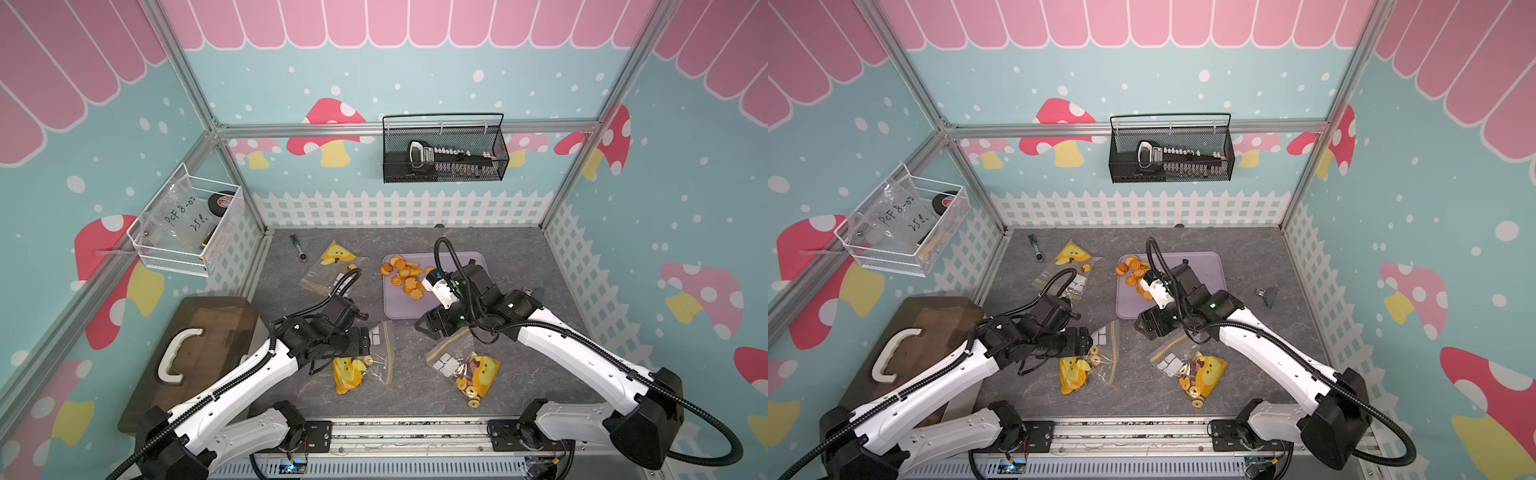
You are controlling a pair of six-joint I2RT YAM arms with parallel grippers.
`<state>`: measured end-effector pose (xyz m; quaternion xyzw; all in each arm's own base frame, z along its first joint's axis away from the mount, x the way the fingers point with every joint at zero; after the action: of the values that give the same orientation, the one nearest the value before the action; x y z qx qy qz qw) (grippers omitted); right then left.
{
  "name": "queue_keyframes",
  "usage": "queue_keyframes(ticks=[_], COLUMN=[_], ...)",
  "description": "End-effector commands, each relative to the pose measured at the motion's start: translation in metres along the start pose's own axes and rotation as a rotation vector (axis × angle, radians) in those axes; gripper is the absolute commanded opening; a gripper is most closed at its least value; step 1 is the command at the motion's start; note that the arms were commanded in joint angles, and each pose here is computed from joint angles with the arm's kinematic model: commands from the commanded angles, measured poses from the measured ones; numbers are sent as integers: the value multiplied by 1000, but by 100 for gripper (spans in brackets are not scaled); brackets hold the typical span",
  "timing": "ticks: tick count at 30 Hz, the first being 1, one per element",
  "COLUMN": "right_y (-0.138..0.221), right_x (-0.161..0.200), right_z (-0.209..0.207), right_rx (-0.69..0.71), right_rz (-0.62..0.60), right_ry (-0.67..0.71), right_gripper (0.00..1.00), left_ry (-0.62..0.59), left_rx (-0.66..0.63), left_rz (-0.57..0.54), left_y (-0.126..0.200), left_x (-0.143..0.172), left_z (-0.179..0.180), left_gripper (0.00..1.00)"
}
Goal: Pour cookies out of the ziploc bag
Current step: Move the ziploc bag to the center of the board.
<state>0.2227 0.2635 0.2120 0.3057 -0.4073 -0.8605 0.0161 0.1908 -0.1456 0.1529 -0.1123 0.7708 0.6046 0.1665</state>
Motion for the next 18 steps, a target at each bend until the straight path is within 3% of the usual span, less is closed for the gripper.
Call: queue_keyframes(ticks=[1, 5, 18], right_y=[-24, -37, -33], right_x=[12, 14, 16], right_z=[12, 5, -18], right_rx=[-111, -89, -7], right_rz=[60, 69, 25], right_ry=[-34, -61, -92], right_gripper=[78, 76, 80], left_ry=[26, -15, -230], left_rx=[-2, 7, 38], left_rz=[-47, -13, 97], left_y=[-5, -12, -38], left_x=[-7, -9, -24], left_z=[-1, -7, -36], left_gripper=[93, 93, 89])
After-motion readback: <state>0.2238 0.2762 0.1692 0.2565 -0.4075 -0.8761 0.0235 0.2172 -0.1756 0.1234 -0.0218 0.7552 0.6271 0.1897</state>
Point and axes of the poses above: each gripper's point midway between its finger pads, its own y axis back along the fingers, its own z axis along the line the jaws close on, x = y × z, the point moved 2 cm from there along y, back along the fingers, and after that the axes turned 8 degrees about -y, right-handed, at the moved point
